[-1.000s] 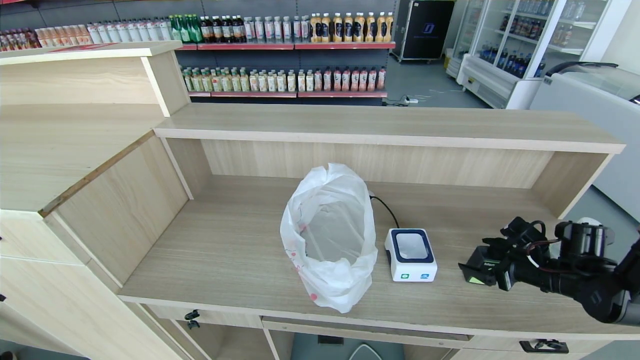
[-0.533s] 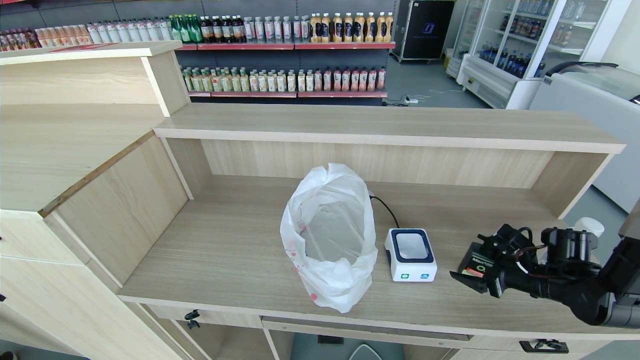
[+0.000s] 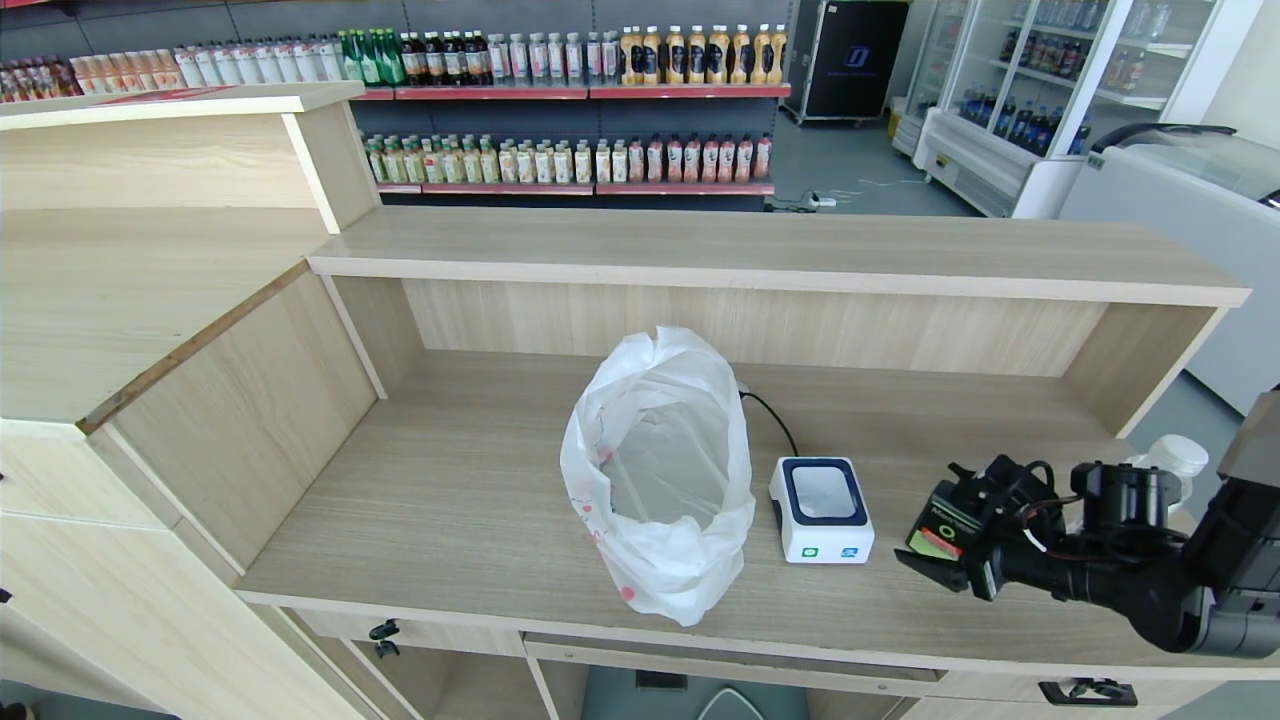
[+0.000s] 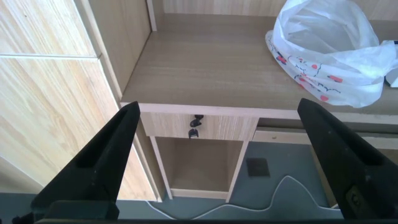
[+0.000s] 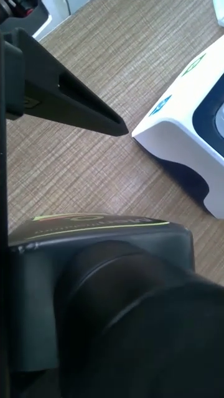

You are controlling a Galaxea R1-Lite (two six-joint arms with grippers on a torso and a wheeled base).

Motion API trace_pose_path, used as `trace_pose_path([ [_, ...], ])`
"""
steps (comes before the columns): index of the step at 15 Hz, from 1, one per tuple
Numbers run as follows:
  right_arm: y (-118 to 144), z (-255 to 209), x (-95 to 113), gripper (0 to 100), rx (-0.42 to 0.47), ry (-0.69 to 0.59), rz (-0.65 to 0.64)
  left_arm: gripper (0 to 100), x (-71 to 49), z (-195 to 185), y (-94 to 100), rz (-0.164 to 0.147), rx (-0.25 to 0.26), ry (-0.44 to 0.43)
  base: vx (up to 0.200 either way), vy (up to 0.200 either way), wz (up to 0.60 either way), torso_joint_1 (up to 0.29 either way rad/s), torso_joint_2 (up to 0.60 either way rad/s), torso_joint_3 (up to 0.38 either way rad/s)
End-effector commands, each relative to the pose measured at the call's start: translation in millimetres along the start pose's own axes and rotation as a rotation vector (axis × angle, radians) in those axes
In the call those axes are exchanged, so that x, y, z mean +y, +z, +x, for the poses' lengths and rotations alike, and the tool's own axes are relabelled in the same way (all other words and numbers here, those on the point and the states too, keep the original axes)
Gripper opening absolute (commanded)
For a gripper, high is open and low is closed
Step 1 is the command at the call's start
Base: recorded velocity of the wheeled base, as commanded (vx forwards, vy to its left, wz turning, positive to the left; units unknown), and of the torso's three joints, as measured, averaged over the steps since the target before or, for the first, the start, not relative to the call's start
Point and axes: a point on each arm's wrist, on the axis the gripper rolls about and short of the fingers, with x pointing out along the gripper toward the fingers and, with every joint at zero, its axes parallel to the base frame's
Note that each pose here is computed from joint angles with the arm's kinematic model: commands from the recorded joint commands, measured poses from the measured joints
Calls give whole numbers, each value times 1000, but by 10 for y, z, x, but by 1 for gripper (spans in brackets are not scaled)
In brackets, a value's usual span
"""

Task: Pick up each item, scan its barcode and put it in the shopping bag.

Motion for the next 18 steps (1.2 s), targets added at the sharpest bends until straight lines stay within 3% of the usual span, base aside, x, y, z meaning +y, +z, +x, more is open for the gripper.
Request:
trace_pose_path([
  [1, -8, 25, -2, 100, -3, 8, -1, 100, 0, 1, 0, 1, 2, 0, 0, 0, 0, 0, 0, 0],
  [2, -10, 38, -3, 100, -12, 21, -3, 100, 0, 1, 0, 0, 2, 0, 0, 0, 0, 0, 0, 0],
  [3, -16, 54, -5, 0, -14, 24, -3, 100, 0, 1, 0, 0, 2, 0, 0, 0, 0, 0, 0, 0],
  [11, 39, 1, -28, 0, -26, 7, -18, 100, 0, 1, 0, 0, 2, 0, 0, 0, 0, 0, 0, 0],
  [15, 651, -559, 129, 0, -115, -49, -99, 100, 0, 1, 0, 0, 2, 0, 0, 0, 0, 0, 0, 0],
  [17, 989, -822, 164, 0, -199, -123, -275, 100, 0, 1, 0, 0, 2, 0, 0, 0, 0, 0, 0, 0],
  [18, 1137, -941, 184, 0, -237, -173, -438, 100, 0, 1, 0, 0, 2, 0, 0, 0, 0, 0, 0, 0],
])
